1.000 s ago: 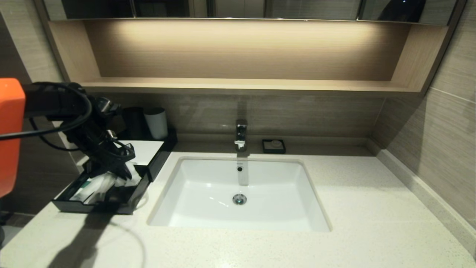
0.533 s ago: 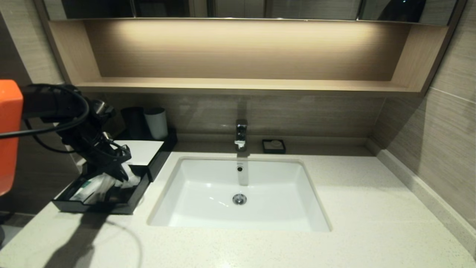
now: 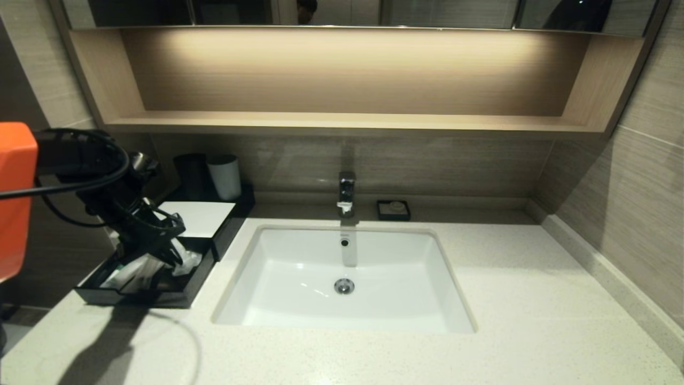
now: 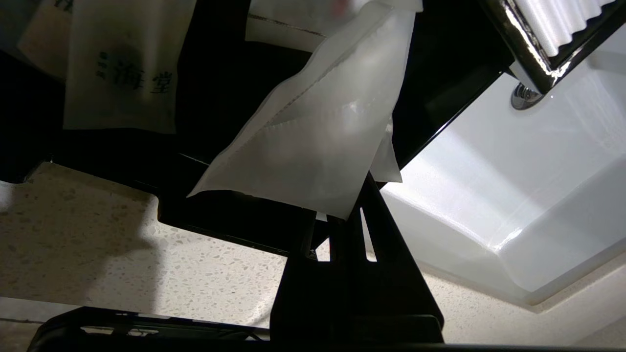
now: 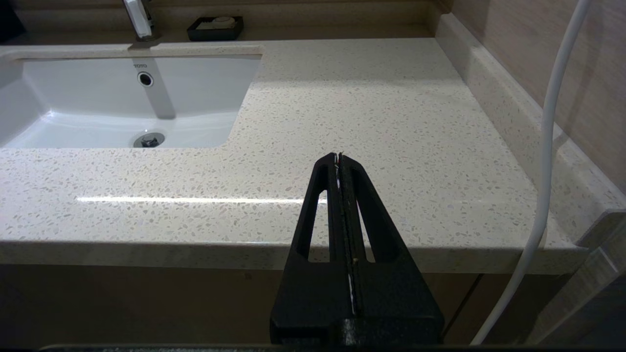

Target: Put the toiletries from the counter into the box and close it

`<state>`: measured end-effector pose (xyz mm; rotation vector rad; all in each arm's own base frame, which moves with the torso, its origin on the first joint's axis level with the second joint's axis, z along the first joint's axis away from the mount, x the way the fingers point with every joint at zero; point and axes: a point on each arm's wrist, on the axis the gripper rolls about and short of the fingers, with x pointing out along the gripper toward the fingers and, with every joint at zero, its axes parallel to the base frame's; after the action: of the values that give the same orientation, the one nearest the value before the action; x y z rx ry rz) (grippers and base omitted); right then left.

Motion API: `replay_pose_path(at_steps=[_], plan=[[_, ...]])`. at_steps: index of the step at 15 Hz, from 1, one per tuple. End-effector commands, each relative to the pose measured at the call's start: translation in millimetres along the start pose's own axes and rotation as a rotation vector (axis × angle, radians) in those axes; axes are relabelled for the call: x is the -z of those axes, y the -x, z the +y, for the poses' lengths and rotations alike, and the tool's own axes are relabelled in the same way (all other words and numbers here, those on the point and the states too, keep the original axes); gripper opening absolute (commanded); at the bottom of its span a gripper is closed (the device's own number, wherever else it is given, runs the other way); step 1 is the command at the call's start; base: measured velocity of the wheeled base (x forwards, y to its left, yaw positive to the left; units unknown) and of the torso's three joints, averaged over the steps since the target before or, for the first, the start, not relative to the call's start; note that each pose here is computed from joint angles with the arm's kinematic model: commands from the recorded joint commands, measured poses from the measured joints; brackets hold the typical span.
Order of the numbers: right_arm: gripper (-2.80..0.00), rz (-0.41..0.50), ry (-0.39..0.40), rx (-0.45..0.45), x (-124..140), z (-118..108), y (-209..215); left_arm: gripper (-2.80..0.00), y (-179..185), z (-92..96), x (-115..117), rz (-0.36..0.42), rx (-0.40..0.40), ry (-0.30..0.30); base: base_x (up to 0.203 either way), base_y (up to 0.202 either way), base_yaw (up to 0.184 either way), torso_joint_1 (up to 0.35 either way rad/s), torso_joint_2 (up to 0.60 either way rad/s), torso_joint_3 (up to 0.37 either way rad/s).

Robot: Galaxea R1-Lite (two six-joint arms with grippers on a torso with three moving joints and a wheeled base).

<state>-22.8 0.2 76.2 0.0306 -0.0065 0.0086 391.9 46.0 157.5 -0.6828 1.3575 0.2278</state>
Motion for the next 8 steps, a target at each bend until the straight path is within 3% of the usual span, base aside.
replay_pose_path(at_steps=[1,8], plan=[[-2.8,0.001,0.0,-0.001,0,0,0,-2.8,-8,1.7,-1,0.024,-0.011,0.012,0.0,0.0,0.0,0.0,0.0,0.0],[-2.8,0.001,0.0,-0.001,0,0,0,-2.8,-22,4.3,-6,0.051,-0.026,0.026,0.0,0.0,0.0,0.0,0.0,0.0]])
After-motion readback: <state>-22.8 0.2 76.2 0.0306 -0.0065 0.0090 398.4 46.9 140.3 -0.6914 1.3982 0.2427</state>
